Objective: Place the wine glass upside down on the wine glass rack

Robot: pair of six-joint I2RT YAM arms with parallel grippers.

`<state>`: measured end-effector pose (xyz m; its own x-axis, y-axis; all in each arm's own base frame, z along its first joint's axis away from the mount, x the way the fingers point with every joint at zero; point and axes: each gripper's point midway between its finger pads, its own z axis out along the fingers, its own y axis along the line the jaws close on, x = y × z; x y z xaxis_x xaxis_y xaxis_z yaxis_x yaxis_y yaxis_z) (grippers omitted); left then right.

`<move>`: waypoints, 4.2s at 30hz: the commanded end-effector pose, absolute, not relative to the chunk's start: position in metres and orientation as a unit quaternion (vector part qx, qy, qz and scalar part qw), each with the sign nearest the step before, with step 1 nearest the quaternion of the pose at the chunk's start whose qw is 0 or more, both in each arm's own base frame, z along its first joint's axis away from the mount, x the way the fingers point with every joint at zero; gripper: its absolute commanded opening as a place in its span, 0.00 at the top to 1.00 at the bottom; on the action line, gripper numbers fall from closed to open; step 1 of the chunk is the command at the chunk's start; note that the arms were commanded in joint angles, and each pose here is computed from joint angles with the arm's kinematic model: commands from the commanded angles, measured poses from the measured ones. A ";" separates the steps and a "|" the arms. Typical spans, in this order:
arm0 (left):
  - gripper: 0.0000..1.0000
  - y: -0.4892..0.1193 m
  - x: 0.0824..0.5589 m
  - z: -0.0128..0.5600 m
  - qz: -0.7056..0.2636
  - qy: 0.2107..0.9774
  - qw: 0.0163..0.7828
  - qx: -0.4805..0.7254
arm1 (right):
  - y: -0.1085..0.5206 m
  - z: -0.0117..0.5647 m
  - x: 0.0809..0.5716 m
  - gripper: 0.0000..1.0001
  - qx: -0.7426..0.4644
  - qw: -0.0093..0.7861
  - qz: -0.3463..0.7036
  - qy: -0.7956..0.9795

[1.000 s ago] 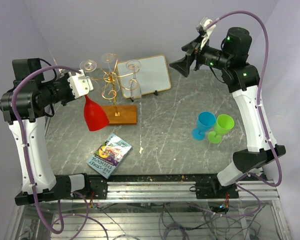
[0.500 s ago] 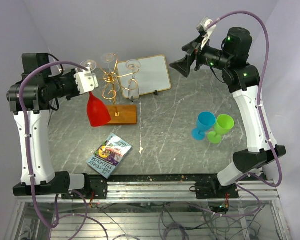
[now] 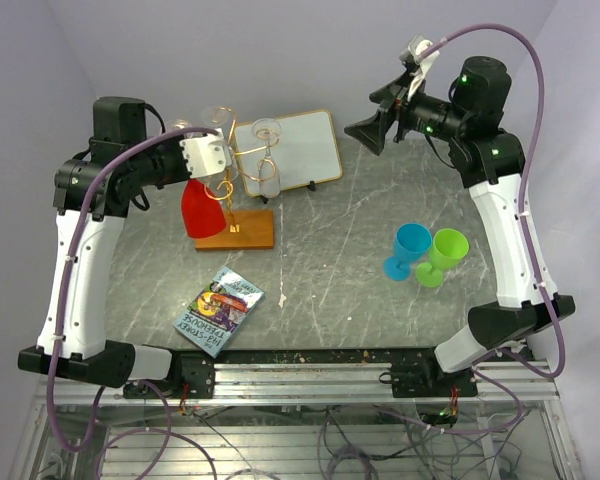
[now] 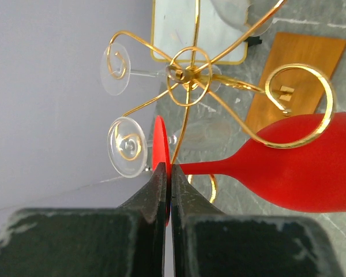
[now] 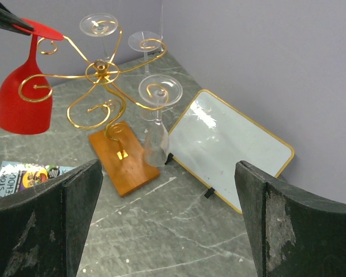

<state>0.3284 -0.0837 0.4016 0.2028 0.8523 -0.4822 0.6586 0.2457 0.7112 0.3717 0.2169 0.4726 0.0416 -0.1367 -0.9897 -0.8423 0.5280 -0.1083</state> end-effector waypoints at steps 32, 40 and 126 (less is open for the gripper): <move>0.93 -0.052 0.355 0.402 0.244 0.647 0.455 0.561 | 0.202 0.486 0.365 0.02 -0.380 0.624 0.304 0.611; 0.93 -0.057 0.359 0.395 0.235 0.646 0.457 0.565 | 0.200 0.487 0.364 0.02 -0.379 0.626 0.304 0.610; 0.92 -0.055 0.317 0.390 0.214 0.623 0.423 0.623 | 0.184 0.484 0.361 0.01 -0.362 0.624 0.331 0.608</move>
<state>0.3275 -0.0485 0.3727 0.0877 0.9717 -0.2192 0.6207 0.1188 0.7750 0.3695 0.1871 0.4739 0.0098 -0.0403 -0.9991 -0.8515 0.5235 -0.0295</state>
